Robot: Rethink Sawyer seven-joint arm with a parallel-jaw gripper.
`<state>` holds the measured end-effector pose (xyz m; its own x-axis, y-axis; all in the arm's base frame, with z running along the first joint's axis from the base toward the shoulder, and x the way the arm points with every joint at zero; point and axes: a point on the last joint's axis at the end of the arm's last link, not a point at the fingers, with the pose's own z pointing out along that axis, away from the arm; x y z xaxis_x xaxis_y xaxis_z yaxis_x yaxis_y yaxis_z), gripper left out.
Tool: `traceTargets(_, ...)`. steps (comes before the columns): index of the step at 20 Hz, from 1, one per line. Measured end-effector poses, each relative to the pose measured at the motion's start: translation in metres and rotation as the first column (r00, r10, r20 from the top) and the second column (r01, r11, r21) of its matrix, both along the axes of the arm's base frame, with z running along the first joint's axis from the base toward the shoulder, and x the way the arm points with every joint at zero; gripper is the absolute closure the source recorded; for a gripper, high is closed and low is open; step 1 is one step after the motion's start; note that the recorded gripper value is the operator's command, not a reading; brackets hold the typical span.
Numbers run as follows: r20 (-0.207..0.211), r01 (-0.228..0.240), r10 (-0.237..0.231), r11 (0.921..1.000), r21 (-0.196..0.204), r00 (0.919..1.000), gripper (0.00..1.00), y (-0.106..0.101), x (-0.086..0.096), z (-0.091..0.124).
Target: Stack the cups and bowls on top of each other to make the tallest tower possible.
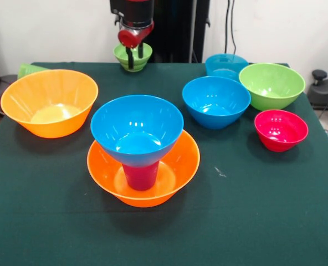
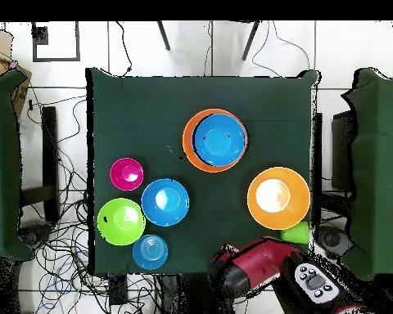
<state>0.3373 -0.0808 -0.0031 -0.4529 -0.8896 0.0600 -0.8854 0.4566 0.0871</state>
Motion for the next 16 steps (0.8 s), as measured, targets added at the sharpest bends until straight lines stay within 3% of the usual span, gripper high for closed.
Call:
traceTargets(7,0.071,0.067,-0.067,0.9977,-0.003,0.9952,0.00,0.001,0.031,0.029)
traceTargets(16,0.143,0.151,-0.154,0.9881,0.031,0.9777,0.00,0.007,0.068,0.060)
